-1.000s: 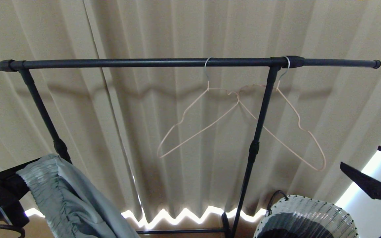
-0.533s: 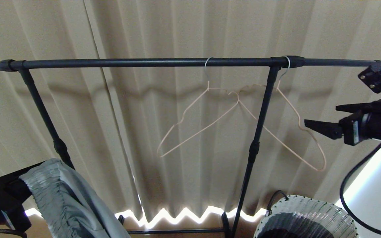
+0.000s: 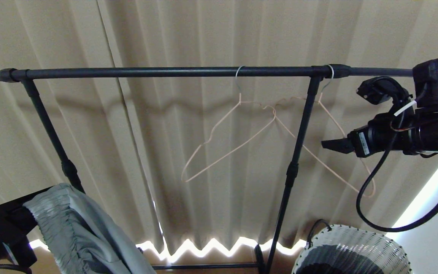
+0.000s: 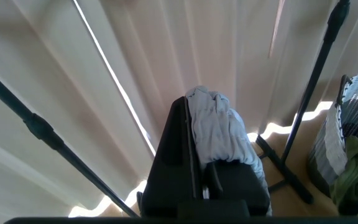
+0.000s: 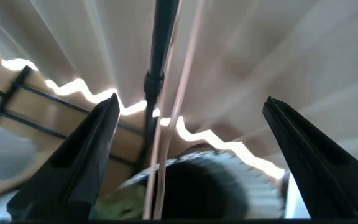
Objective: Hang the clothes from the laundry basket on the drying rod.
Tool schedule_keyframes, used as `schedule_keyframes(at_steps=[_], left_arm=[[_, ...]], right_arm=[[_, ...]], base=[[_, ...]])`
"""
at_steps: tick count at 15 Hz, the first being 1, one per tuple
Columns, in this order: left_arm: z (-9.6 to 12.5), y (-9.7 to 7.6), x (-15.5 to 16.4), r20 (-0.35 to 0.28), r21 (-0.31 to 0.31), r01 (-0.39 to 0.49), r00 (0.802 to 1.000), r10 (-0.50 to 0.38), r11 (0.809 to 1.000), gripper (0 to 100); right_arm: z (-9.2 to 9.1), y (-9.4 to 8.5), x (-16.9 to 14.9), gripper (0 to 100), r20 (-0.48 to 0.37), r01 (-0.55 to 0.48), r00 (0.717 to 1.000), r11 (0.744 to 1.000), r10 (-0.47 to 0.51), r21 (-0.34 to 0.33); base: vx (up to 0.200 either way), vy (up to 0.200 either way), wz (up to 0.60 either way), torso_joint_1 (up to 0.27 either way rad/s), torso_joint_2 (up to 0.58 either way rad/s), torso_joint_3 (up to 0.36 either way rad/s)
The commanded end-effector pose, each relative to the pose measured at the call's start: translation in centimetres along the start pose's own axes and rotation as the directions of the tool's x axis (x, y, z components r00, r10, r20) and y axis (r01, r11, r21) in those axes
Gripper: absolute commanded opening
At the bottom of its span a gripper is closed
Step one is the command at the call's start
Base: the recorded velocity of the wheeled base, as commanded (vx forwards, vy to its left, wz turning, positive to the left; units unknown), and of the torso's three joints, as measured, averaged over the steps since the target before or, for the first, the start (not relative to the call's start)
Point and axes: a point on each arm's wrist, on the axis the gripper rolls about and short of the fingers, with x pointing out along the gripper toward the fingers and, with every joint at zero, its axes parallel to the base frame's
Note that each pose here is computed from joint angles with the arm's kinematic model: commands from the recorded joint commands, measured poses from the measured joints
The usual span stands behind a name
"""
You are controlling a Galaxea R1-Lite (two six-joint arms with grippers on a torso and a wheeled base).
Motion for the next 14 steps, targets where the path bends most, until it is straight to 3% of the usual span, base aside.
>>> schedule_keyframes(at_steps=[1, 14], left_arm=[[0.0, 0.0, 0.0, -0.001, 0.0, 0.0, 1.0, 0.0, 1.0, 0], [0.0, 0.0, -0.1, 0.002, 0.0, 0.0, 1.0, 0.0, 1.0, 0]], right_arm=[[1.3, -0.1, 1.8, 100, -0.026, 0.009, 1.0, 0.998, -0.007, 0.069], [0.8, 1.5, 2.8, 100, -0.078, 0.088, 0.994, 0.994, -0.083, 0.066]], base=[[0.0, 0.0, 0.0, 0.0, 0.0, 0.0], [0.0, 0.0, 0.0, 0.0, 0.0, 0.0]])
